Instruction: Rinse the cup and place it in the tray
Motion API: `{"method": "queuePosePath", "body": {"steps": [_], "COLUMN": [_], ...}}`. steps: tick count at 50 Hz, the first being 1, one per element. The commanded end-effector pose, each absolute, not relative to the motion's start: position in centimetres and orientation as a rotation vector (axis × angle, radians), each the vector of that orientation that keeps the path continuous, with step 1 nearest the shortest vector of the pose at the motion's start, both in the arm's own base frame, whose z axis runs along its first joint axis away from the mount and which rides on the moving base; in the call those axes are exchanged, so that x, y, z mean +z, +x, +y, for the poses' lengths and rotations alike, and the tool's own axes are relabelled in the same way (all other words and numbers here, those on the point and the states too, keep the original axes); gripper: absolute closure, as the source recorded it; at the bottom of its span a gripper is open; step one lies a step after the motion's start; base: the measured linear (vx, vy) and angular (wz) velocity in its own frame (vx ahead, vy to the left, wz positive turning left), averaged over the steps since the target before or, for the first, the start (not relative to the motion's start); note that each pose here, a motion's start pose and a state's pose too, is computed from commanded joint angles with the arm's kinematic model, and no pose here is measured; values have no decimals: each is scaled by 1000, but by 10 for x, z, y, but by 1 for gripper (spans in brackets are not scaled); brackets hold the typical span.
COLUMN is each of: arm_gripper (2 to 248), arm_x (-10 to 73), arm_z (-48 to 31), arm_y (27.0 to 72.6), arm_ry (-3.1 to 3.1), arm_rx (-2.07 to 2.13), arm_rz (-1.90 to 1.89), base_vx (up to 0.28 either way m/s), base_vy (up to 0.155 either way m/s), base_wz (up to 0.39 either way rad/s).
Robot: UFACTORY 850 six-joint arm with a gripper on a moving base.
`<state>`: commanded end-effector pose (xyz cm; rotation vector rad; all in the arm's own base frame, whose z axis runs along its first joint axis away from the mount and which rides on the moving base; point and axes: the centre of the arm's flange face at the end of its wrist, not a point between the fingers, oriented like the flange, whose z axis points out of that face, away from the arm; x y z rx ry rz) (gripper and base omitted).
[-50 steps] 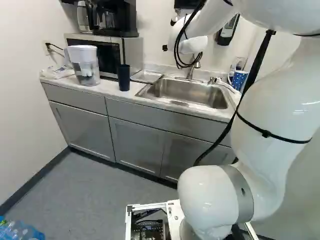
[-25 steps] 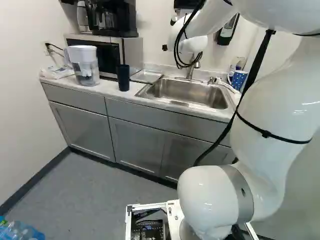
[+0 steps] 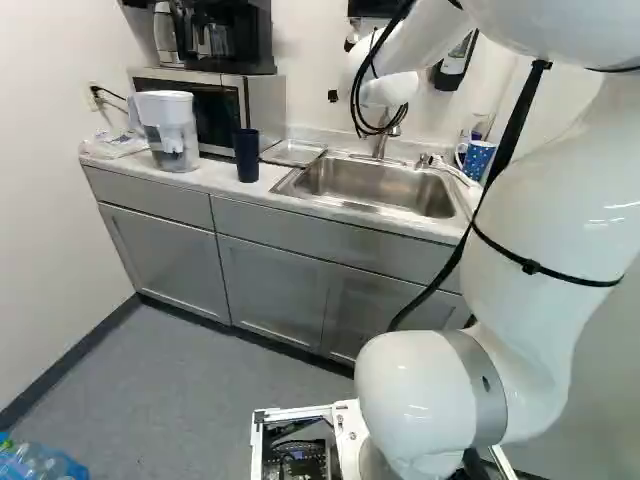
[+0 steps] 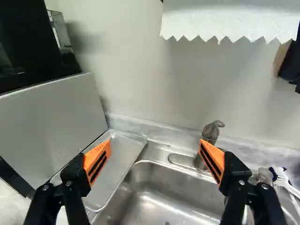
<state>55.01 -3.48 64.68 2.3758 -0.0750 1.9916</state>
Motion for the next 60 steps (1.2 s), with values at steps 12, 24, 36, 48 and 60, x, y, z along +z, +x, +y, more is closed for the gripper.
{"method": "queuePosePath", "body": {"steps": [12,24,36,48,60], "arm_gripper": [3,3,3,3,3], "arm_x": [645,642,638,636,643], "arm_z": [-43,-52,-62,-72,-82], "arm_y": [553,557,563,571,579], "arm_ry": [2391,2413,2443,2460,2461], "arm_rx": [1958,1916,1863,1824,1808], "arm_rz": [-93,-112,-134,-155,-173], "base_vx": [0,0,0,0,0], "base_vy": [0,0,0,0,0], "base_wz": [0,0,0,0,0]}}
